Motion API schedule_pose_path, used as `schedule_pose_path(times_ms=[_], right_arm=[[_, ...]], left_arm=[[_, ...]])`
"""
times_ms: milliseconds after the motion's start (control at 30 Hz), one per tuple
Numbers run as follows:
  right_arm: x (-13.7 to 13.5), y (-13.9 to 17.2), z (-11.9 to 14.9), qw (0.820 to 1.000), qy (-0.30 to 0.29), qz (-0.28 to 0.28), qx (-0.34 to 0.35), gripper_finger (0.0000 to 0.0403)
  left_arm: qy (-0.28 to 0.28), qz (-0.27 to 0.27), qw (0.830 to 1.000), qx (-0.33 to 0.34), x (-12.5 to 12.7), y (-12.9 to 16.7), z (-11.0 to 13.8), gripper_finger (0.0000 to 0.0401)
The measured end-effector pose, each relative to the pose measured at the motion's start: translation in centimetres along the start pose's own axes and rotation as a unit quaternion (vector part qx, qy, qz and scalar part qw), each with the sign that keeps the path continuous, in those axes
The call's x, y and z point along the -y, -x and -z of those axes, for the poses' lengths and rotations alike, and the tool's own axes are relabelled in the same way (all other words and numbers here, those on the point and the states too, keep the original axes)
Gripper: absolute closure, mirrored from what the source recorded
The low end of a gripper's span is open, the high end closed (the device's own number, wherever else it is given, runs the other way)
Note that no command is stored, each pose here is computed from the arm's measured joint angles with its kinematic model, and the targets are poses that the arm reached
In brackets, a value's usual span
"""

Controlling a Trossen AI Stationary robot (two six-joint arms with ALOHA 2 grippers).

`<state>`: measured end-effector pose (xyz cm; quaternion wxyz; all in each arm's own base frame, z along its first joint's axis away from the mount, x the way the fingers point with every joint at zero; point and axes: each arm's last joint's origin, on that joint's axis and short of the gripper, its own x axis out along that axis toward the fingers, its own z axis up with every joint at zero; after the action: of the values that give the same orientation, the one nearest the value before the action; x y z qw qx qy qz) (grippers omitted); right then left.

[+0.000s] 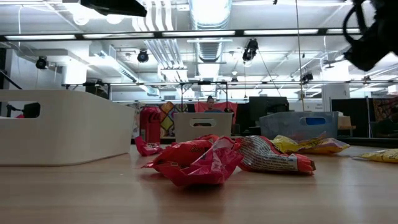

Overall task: Sort candy
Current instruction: Put the orange candy into the black bin

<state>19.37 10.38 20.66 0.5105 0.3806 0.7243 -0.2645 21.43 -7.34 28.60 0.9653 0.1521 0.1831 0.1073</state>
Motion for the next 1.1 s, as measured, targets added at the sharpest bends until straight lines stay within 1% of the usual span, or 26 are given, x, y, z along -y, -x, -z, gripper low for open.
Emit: schedule_pose_path(times_ms=[100,300,600,733,833,1100], right_arm=[[-0.1,-0.5,1.1,1.000,-0.018,0.010,-0.001,0.0174],[0.3,-1.9,2.4,0.998,-0.046,0.030,-0.003,0.0172],[1.8,-4.7,1.7,0.996,-0.073,0.050,-0.021,0.0172],[1.7,-5.6,1.4,0.997,-0.064,0.026,-0.027,0.0172],[1.8,-6.5,1.1,0.997,-0.070,0.012,-0.027,0.0172],[2.7,-7.8,0.8,0.996,-0.082,0.023,-0.031,0.0176]], left_arm=[[0.002,0.000,1.000,-0.003,0.1,-0.1,0.1,0.0324],[0.003,0.001,1.000,-0.005,0.2,-0.2,0.1,0.0324],[0.017,0.001,1.000,-0.005,0.2,-0.2,0.1,0.0324],[0.024,0.001,1.000,-0.006,0.2,-0.2,0.2,0.0324],[0.028,0.001,1.000,-0.007,0.2,-0.2,0.2,0.0324],[0.036,0.001,0.999,-0.009,0.2,-0.2,0.2,0.0324]])
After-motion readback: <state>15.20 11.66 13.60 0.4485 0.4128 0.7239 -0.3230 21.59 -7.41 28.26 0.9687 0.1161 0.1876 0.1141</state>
